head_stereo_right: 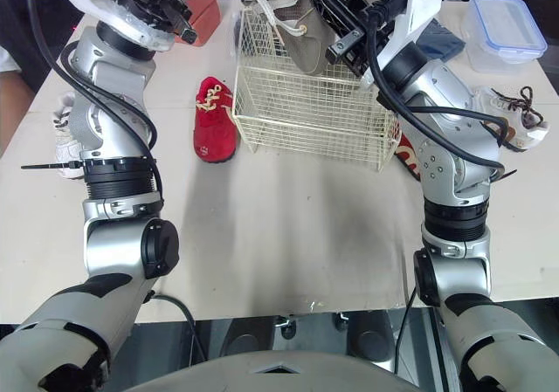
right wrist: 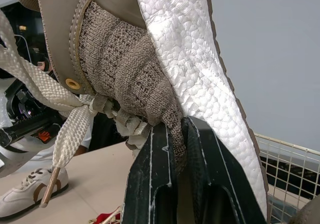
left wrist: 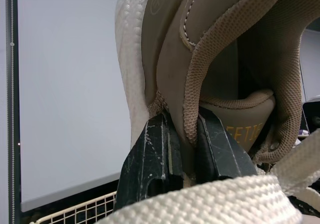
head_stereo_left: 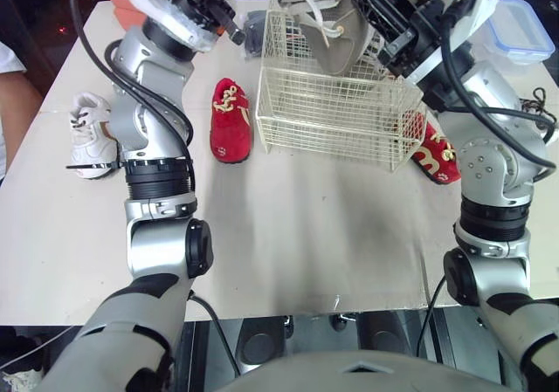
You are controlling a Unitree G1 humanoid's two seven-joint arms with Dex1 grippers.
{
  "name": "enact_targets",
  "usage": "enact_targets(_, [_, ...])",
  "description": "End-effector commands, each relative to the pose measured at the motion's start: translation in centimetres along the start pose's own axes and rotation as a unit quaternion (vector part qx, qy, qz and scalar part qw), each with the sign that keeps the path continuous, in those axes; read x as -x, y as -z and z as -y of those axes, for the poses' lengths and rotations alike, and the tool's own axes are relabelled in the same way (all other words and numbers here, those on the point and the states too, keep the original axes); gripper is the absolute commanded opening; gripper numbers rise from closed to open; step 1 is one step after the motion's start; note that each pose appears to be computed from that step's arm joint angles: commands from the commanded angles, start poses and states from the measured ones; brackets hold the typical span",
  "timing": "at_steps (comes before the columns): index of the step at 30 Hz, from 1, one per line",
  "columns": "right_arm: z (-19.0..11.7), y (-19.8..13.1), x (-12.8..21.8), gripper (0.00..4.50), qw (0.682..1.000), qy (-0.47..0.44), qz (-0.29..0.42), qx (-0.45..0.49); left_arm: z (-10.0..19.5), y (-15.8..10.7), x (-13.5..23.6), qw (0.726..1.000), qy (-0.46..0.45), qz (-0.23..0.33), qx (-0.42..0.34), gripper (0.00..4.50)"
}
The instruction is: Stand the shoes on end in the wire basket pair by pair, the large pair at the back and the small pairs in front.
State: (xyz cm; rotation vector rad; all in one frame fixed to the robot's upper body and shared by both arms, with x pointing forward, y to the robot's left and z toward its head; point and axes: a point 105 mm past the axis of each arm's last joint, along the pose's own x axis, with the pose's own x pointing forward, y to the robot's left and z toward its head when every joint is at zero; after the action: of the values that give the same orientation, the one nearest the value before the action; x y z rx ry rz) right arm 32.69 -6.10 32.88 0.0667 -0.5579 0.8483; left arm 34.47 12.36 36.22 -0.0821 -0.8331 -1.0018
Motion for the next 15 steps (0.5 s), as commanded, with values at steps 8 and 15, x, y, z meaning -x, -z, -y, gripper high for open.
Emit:
enact_targets(8, [-1.4,-2.7,0.2,2.36,0.998,-0.046,0.044,0.023,0.0,-1.8,-1.9,0.998,-0.023,0.047,-0.028,0.11])
enact_targets(15, [-0.5,-2.5,1.4,4.50,0.998,-0.023,0.034,0.040,-1.9,-4.0,-2.6,0.990,-0.083,0.089,-0.072,0.11])
